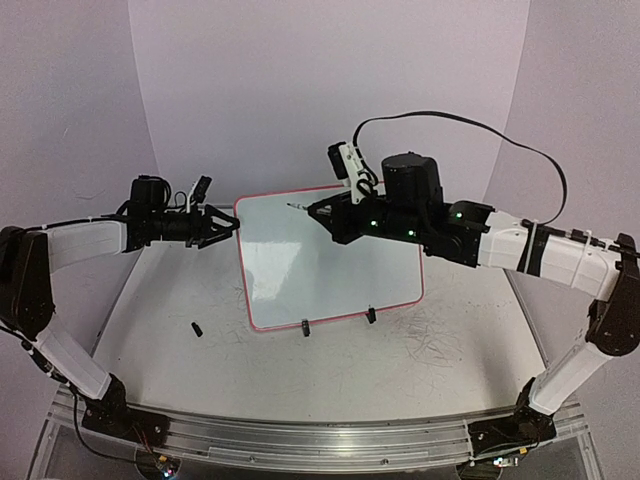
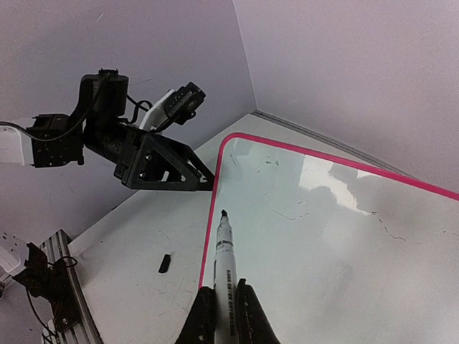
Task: Write a sentence on the whiteboard
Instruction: Hold the whiteboard at the center of the board.
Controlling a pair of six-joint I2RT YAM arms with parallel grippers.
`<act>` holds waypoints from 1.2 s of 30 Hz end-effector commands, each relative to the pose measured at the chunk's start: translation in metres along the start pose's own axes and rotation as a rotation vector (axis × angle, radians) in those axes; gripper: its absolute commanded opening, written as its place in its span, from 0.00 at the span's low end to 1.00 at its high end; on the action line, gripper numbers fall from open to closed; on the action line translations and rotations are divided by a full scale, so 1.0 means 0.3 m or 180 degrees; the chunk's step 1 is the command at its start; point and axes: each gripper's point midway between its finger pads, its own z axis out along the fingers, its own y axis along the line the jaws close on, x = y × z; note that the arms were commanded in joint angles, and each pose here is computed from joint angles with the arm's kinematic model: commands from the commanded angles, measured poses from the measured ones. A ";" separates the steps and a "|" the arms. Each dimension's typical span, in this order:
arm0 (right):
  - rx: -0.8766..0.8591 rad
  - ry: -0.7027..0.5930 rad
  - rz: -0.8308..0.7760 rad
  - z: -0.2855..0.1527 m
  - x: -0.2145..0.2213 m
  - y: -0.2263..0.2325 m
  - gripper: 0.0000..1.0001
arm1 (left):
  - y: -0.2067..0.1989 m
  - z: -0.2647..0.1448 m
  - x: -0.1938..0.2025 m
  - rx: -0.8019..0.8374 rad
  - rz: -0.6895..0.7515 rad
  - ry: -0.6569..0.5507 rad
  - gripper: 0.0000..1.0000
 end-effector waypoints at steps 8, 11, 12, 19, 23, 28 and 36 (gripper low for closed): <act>0.0285 0.0044 -0.0373 0.142 -0.037 0.036 0.00 | -0.063 -0.015 -0.108 0.0328 0.0547 -0.0126 0.45; 0.0359 0.0093 -0.0499 0.184 -0.034 0.063 0.00 | -0.055 -0.013 -0.100 0.0347 0.0555 -0.0105 0.43; 0.0364 0.0090 -0.0526 0.195 -0.037 0.071 0.00 | -0.051 -0.010 -0.100 0.0351 0.0555 -0.0099 0.43; 0.0333 0.0105 -0.0560 0.249 -0.034 0.091 0.00 | -0.036 0.013 -0.126 0.0408 0.0568 -0.0074 0.35; 0.0394 0.0106 -0.0577 0.265 -0.035 0.085 0.00 | -0.035 0.014 -0.134 0.0433 0.0605 -0.0073 0.28; 0.0463 0.0124 -0.0619 0.293 -0.032 0.083 0.00 | -0.026 0.014 -0.113 0.0451 0.0625 -0.0039 0.21; 0.0482 0.0150 -0.0639 0.337 -0.029 0.088 0.00 | -0.028 0.012 -0.107 0.0465 0.0689 -0.0036 0.10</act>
